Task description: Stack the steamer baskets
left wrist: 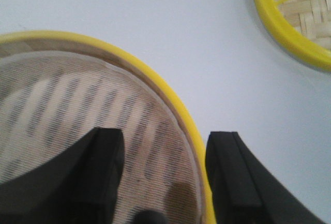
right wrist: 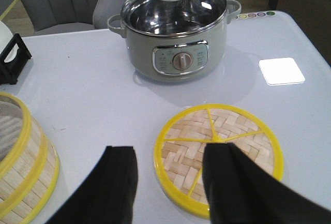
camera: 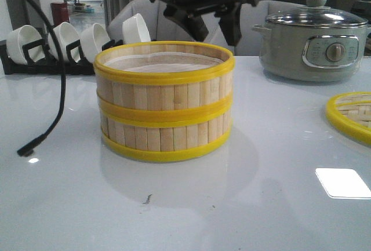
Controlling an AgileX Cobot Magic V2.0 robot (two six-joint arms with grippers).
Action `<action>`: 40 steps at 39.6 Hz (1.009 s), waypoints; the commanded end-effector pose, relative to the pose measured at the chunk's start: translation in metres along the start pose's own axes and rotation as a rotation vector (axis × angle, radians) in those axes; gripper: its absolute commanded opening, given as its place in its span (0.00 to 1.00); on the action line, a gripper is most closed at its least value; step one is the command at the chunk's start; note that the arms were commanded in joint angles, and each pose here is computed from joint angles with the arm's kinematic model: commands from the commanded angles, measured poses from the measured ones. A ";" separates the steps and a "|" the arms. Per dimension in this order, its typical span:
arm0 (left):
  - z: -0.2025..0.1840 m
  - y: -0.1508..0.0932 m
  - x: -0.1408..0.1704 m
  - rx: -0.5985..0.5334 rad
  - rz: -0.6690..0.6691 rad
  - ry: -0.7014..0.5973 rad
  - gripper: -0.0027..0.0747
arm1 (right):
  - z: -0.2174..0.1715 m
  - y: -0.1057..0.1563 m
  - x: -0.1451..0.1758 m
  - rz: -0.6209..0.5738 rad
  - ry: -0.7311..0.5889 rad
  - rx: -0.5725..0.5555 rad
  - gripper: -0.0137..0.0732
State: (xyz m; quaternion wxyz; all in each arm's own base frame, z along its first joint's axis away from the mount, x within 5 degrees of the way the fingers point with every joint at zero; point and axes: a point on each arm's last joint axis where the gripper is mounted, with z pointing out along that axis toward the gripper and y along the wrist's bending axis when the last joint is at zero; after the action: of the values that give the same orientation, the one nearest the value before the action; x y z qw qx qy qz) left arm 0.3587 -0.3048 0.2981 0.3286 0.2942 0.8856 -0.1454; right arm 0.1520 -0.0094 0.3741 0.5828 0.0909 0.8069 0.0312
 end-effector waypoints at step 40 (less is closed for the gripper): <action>-0.328 0.127 0.090 -0.441 -0.401 -0.660 0.16 | -0.006 0.008 -0.017 -0.005 -0.105 -0.052 0.64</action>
State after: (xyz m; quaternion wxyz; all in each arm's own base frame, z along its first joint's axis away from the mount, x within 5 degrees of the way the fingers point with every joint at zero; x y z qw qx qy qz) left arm 0.2418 -0.0206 0.4658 0.5590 -0.0134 0.8244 -0.0877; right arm 0.1522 -0.0064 0.3742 0.5821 0.0895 0.8070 0.0440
